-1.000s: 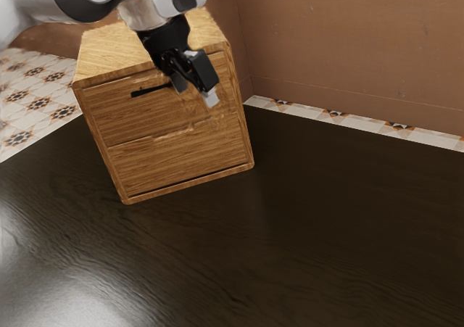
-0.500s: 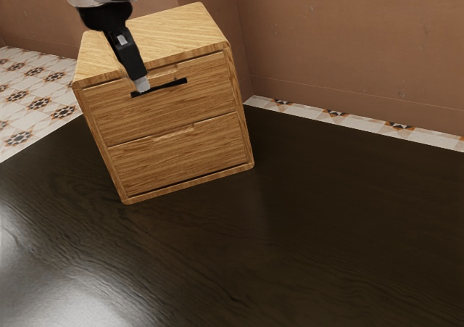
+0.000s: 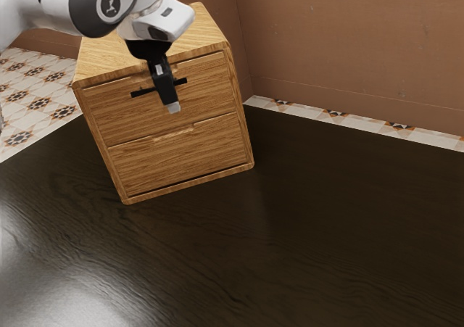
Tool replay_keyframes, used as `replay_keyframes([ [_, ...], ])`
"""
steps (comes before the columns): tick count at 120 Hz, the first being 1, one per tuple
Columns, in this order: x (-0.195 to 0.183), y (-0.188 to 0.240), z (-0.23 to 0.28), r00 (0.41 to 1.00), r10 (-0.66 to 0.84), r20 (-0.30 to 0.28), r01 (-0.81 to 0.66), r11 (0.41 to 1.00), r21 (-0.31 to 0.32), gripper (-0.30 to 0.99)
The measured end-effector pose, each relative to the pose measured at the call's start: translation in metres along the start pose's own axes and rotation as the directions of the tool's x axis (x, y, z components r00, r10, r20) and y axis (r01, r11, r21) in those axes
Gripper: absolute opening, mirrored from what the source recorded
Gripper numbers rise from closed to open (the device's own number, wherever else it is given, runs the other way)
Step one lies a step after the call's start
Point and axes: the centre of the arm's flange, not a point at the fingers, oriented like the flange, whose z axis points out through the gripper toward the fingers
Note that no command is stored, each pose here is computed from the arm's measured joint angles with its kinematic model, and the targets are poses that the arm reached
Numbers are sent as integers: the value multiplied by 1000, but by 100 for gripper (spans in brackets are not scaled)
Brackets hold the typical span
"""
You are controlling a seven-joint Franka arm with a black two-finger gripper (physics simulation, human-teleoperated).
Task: Pull the drawer handle with one arm to open the drawer
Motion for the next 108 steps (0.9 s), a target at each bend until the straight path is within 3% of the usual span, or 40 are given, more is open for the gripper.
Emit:
replay_keyframes([
  [17, -7, -18, 1, 1000, 17, 1, -17, 997, 72, 69],
  [39, -11, -26, 1, 999, 46, 9, -46, 992, 116, 69],
  [108, -14, -37, 30, 998, 29, 47, -34, 993, 109, 56],
])
